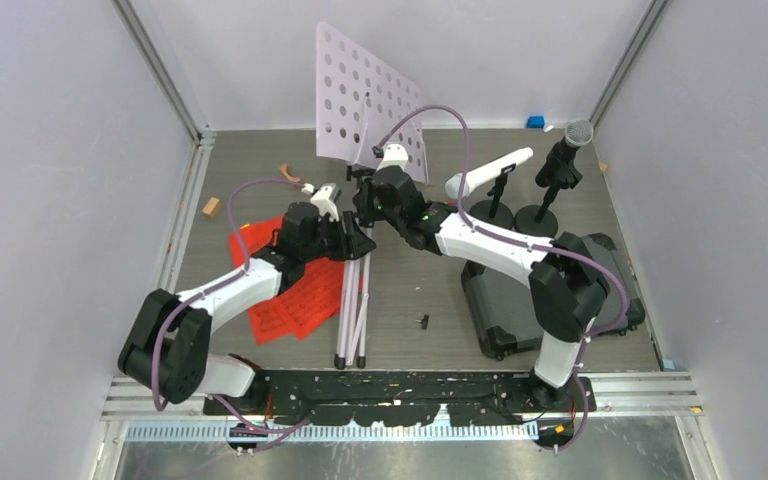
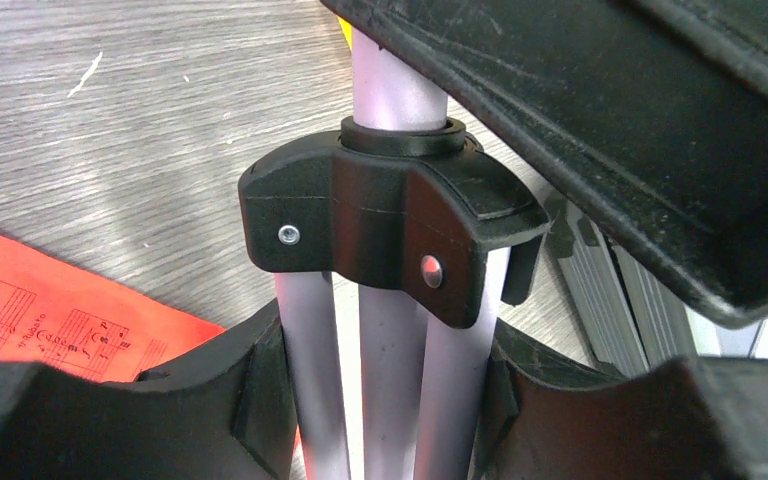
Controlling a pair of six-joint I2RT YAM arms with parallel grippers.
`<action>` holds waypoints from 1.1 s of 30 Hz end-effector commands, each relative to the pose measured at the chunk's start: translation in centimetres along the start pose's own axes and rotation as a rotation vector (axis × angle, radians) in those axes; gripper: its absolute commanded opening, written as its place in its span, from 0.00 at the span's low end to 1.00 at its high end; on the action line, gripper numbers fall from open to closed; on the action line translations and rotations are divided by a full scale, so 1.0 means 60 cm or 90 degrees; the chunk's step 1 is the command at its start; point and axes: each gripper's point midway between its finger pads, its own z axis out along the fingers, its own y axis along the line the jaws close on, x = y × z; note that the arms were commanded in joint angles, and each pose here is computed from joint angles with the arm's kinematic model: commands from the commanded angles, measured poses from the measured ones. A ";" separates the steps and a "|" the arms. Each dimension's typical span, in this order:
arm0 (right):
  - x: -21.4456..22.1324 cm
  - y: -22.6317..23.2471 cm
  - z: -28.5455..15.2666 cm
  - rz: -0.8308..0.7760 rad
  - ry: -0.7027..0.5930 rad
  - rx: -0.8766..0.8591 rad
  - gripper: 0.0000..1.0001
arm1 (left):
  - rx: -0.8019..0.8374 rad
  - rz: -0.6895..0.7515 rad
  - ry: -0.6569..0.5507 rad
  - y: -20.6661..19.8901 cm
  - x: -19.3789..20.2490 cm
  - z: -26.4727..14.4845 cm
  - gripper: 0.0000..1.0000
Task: Pack up the instrument practice props
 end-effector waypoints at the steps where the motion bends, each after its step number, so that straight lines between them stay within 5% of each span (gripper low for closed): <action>1: -0.189 -0.031 -0.001 0.070 -0.208 0.045 0.00 | 0.049 0.015 -0.047 -0.026 -0.058 0.010 0.00; 30: -0.089 -0.091 0.133 0.052 -0.107 0.044 0.00 | 0.003 -0.128 0.029 0.088 -0.022 0.115 0.00; 33: -0.093 -0.077 0.130 0.049 -0.097 0.015 0.07 | 0.010 -0.156 0.029 0.099 -0.020 0.121 0.00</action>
